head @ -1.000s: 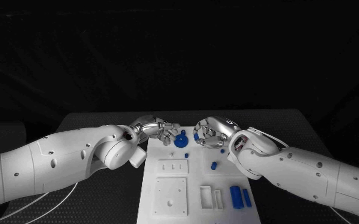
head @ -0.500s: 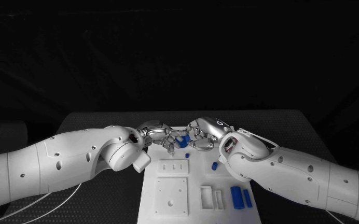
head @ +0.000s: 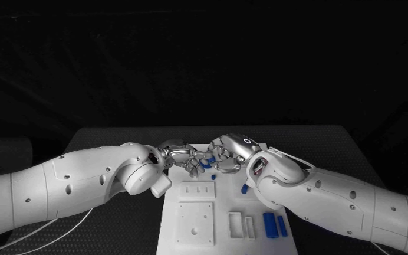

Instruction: Assemble the parts on the task board

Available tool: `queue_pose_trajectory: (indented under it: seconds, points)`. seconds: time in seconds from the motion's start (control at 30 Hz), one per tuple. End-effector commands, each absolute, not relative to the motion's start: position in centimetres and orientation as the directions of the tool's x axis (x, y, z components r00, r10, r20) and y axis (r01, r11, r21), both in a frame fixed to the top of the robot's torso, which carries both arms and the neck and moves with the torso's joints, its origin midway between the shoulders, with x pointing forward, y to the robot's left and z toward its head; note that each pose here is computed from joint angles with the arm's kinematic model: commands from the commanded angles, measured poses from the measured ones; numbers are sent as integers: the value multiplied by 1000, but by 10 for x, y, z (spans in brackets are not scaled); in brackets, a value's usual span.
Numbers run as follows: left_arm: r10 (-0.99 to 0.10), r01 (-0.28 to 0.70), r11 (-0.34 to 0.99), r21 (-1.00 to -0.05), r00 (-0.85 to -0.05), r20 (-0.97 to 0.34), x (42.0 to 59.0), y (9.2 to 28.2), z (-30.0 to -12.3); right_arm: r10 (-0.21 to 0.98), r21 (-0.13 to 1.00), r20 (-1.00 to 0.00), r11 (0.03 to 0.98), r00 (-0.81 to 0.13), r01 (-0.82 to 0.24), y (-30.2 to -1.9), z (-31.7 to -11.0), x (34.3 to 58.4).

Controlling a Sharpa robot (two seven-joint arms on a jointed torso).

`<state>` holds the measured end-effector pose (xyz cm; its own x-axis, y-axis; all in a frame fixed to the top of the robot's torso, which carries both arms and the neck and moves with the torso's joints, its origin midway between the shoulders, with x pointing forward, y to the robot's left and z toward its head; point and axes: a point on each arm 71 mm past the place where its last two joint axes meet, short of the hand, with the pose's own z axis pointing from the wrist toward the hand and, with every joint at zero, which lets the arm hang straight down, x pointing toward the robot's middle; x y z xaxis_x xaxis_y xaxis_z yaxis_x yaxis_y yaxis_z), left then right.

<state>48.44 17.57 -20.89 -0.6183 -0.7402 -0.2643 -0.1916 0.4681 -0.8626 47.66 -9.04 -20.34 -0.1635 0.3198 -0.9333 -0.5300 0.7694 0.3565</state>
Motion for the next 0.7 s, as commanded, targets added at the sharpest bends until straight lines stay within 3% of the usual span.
queue_pose_trajectory:
  seconds: [0.03, 0.7]
  points:
    - [-726, -184, 480, -858, -633, -270, 483, 174, -209, 308, 345, -938, 767, -161, -540, -88, -203, 475]
    - [-729, -189, 479, -857, -629, -268, 484, 174, -209, 311, 355, -934, 754, -176, -552, -81, -202, 471]
